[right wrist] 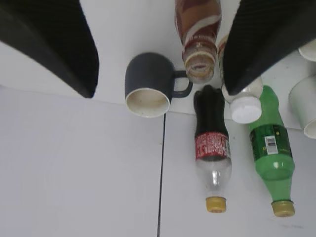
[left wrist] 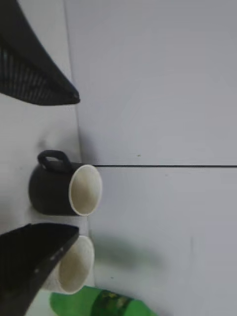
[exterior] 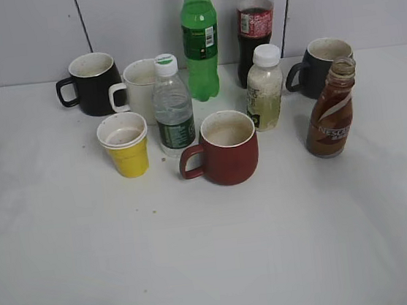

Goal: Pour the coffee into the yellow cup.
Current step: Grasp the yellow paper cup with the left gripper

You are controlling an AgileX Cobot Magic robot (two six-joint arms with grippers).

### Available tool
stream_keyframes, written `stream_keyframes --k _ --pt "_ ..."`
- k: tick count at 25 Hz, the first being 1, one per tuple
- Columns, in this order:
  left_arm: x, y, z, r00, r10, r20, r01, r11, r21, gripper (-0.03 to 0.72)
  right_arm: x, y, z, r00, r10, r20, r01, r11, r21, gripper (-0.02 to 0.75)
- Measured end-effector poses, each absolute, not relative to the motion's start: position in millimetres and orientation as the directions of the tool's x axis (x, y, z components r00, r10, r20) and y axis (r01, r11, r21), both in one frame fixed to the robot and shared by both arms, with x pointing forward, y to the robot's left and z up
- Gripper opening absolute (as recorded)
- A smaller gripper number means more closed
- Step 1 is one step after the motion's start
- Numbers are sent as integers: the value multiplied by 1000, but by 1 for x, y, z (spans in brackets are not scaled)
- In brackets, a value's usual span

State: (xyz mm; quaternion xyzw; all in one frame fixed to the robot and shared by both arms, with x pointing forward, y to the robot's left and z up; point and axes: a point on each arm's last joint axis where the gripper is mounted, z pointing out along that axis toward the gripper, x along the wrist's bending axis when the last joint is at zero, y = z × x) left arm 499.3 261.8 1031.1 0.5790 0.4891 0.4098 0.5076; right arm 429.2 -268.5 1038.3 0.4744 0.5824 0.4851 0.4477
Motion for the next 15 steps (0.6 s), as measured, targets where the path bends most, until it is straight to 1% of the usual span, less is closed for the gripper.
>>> stream_keyframes --k 3,5,7,8,11,13,14,15 --pt "508 255 1008 202 979 -26 240 -24 971 563 447 -259 1029 -176 982 -76 60 88 994 586" --pt "511 251 994 215 976 -29 284 -34 958 563 458 -250 1016 -215 972 -95 64 111 992 586" --pt "511 250 990 220 975 -30 292 -36 956 563 466 -240 1001 -259 960 -108 78 132 988 586" --pt "509 247 974 231 972 -35 326 -43 945 563 469 -235 995 -284 952 -118 83 147 986 586" --pt "501 246 954 242 969 -46 326 -37 945 563 476 -225 973 -325 938 -123 118 169 978 586" --pt "500 246 951 245 968 -49 315 -32 949 563 478 -222 960 -334 935 -122 139 176 975 586" --pt "490 246 939 269 962 -54 277 -24 960 563 477 -223 954 -332 936 -120 147 177 973 585" --pt "489 246 938 276 960 -53 270 -24 962 563 476 -223 947 -330 937 -118 152 176 973 585"
